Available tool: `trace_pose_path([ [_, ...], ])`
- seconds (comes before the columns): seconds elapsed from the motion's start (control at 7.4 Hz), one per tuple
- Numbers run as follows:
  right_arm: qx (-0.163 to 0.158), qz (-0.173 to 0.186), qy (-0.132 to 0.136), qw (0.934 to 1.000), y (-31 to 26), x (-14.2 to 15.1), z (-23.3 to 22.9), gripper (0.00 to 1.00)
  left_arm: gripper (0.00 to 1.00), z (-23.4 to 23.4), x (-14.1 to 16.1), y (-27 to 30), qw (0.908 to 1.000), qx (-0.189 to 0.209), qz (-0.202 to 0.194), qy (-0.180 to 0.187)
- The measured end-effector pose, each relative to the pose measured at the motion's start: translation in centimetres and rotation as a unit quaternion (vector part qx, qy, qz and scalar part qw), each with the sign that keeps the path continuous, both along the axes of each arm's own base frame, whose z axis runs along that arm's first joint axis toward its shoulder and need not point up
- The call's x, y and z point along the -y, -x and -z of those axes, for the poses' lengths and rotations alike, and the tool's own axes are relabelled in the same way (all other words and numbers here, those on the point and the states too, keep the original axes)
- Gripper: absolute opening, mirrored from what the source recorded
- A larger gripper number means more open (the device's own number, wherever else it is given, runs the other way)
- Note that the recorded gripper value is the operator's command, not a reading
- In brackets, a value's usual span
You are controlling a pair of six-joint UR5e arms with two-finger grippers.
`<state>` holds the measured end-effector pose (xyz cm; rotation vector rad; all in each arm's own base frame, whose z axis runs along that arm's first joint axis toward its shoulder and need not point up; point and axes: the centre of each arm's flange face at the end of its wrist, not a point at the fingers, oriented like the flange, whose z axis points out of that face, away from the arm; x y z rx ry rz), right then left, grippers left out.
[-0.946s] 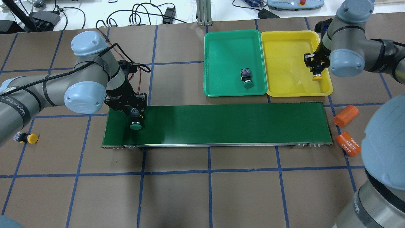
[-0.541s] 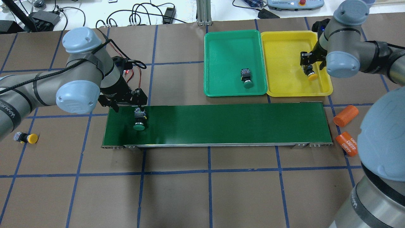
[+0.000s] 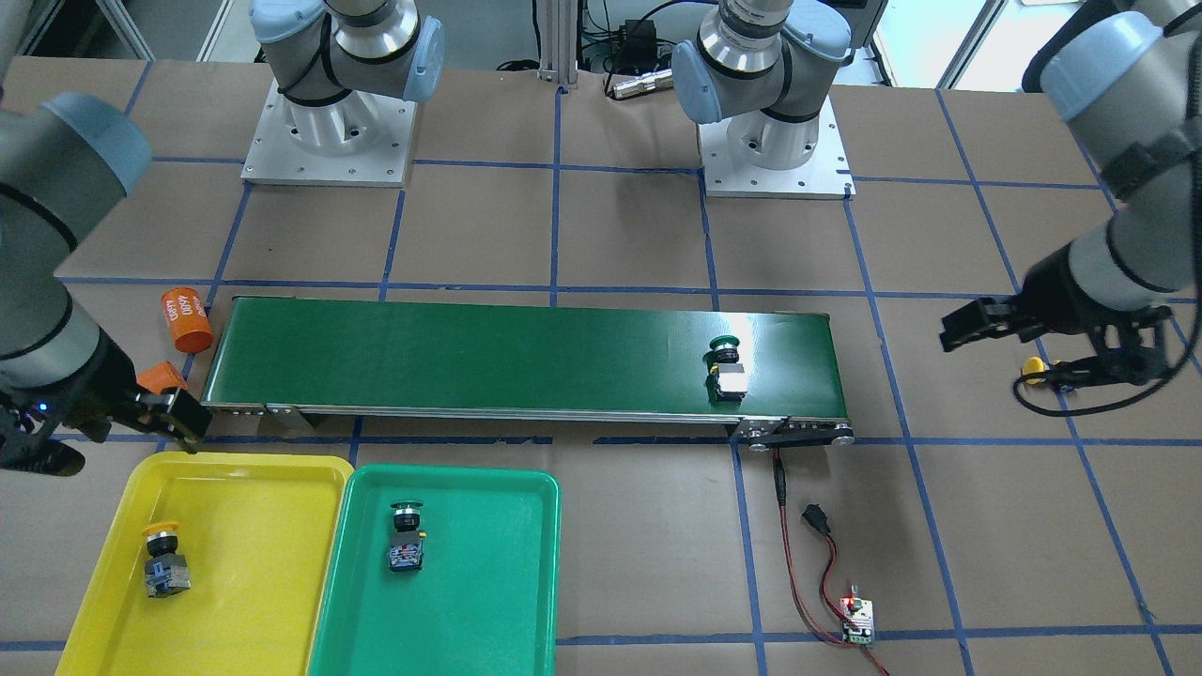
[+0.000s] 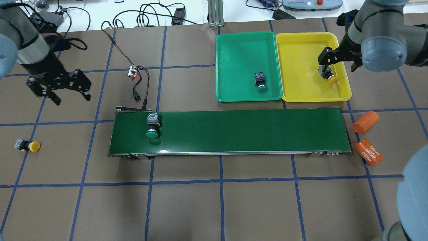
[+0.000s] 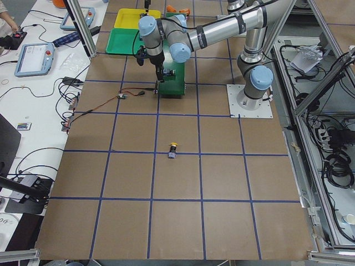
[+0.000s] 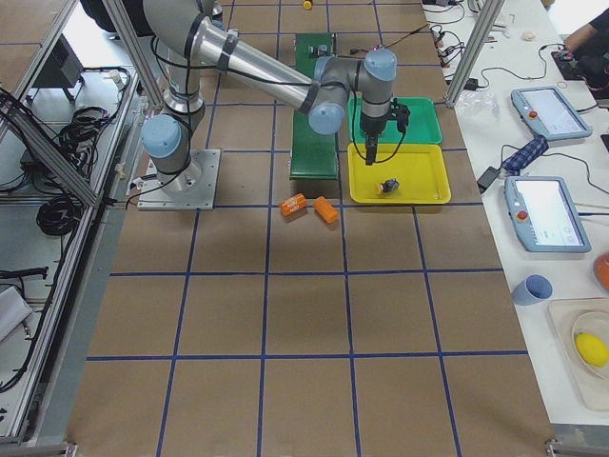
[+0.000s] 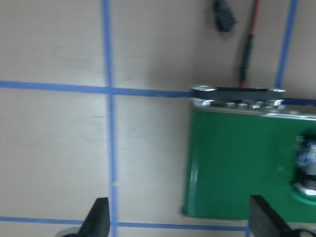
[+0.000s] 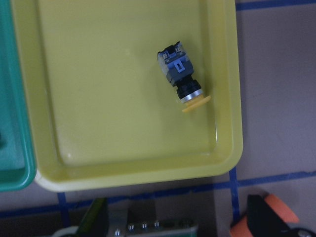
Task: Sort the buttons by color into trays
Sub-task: 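Open the right gripper in the yellow tray while left moves to the table's yellow switch, then grasp the yellow-capped switch on the table with left gripper while right withdraws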
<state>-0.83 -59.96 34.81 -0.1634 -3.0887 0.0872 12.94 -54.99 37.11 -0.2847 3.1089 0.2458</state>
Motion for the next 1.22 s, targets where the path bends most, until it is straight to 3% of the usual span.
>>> trace_pose_path([
  [0.27,0.005,-0.001,-0.025,0.9997,-1.5,-4.8,-5.6,1.00,1.00,1.5,-1.0,-10.2,0.9932,0.038,-0.102,0.040],
  [0.54,0.006,0.000,-0.032,0.9995,-2.9,-10.3,-10.4,1.00,1.00,4.7,-2.4,-16.7,0.9732,0.038,-0.224,0.033],
  [0.95,0.013,-0.001,-0.053,0.9985,-3.6,-12.9,-9.4,1.00,1.00,8.9,-2.4,-20.5,0.9232,0.034,-0.381,0.032],
  [1.22,0.015,0.000,-0.069,0.9975,-3.4,-12.3,-7.8,1.00,1.00,11.0,-2.1,-22.3,0.8914,0.053,-0.446,0.059],
])
